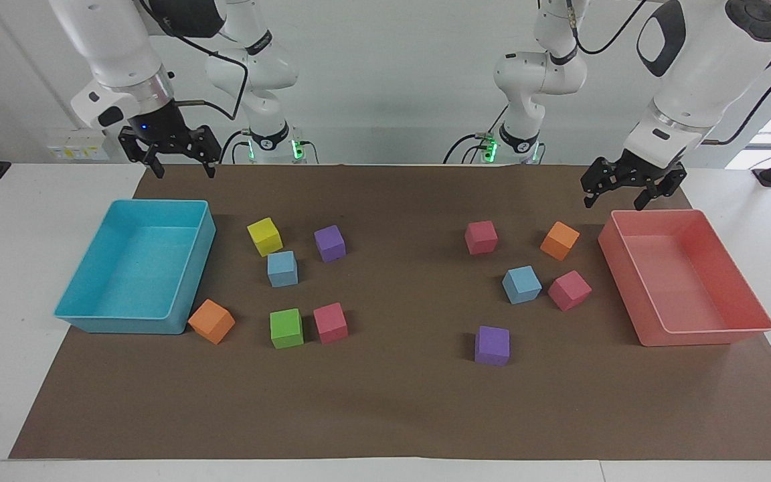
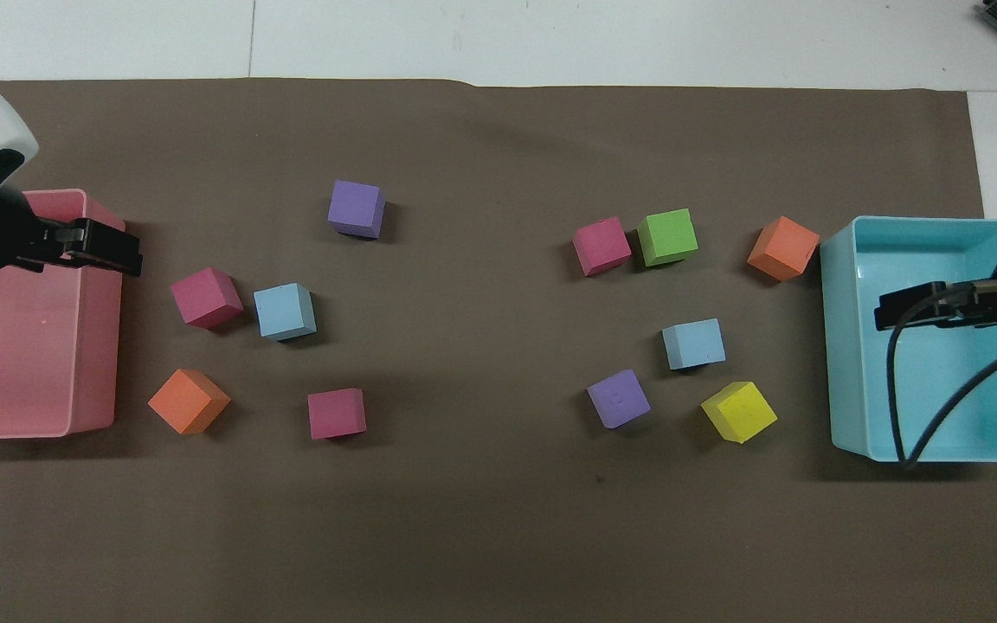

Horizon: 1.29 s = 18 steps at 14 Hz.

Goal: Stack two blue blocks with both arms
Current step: 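Reach the right gripper to the blue block and grasp it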

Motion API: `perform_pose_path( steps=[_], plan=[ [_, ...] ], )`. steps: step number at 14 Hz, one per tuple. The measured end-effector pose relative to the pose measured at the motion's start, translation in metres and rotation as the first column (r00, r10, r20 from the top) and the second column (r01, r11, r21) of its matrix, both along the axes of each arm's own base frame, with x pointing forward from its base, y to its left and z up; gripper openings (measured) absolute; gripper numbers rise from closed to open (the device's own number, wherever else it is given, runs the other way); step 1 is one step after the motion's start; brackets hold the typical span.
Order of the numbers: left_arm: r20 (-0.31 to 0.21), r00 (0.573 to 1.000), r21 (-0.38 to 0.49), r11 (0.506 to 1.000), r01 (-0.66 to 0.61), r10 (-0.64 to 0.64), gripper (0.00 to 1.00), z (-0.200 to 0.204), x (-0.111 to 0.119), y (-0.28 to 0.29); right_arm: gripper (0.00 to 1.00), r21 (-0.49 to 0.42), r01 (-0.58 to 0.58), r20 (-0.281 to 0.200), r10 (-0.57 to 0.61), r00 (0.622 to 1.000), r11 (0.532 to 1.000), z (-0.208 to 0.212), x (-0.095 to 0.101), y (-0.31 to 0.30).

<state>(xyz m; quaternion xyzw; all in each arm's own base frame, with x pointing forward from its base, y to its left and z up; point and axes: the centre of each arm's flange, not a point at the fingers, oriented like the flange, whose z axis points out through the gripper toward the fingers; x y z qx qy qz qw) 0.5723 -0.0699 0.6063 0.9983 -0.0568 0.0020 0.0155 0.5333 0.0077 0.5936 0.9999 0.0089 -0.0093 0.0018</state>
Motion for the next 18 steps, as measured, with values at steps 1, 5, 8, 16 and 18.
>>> perform_pose_path(
  steps=[1,5,8,16,18],
  plan=[
    [0.000,1.000,0.000,1.000,0.000,0.000,1.00,0.000,0.000,0.000,1.00,0.000,-0.011,-0.005,0.011,1.000,1.000,-0.019,0.002,0.006],
    [0.000,1.000,0.000,1.000,0.000,0.000,1.00,0.000,0.000,0.000,1.00,-0.001,-0.051,-0.020,0.051,0.998,0.999,-0.092,0.007,0.029],
    [0.000,1.000,0.000,1.000,0.000,0.000,1.00,0.000,0.000,0.000,1.00,-0.002,-0.045,-0.009,0.045,0.999,0.999,-0.138,0.009,0.052],
    [0.000,1.000,0.000,1.000,0.000,0.000,1.00,0.000,0.000,0.000,1.00,0.000,-0.035,0.026,0.035,0.999,0.999,-0.226,0.006,0.082],
    [0.000,1.000,0.000,1.000,0.000,0.000,1.00,0.000,0.000,0.000,1.00,0.001,-0.039,0.026,0.039,0.999,0.999,-0.235,0.006,0.085]
  ],
)
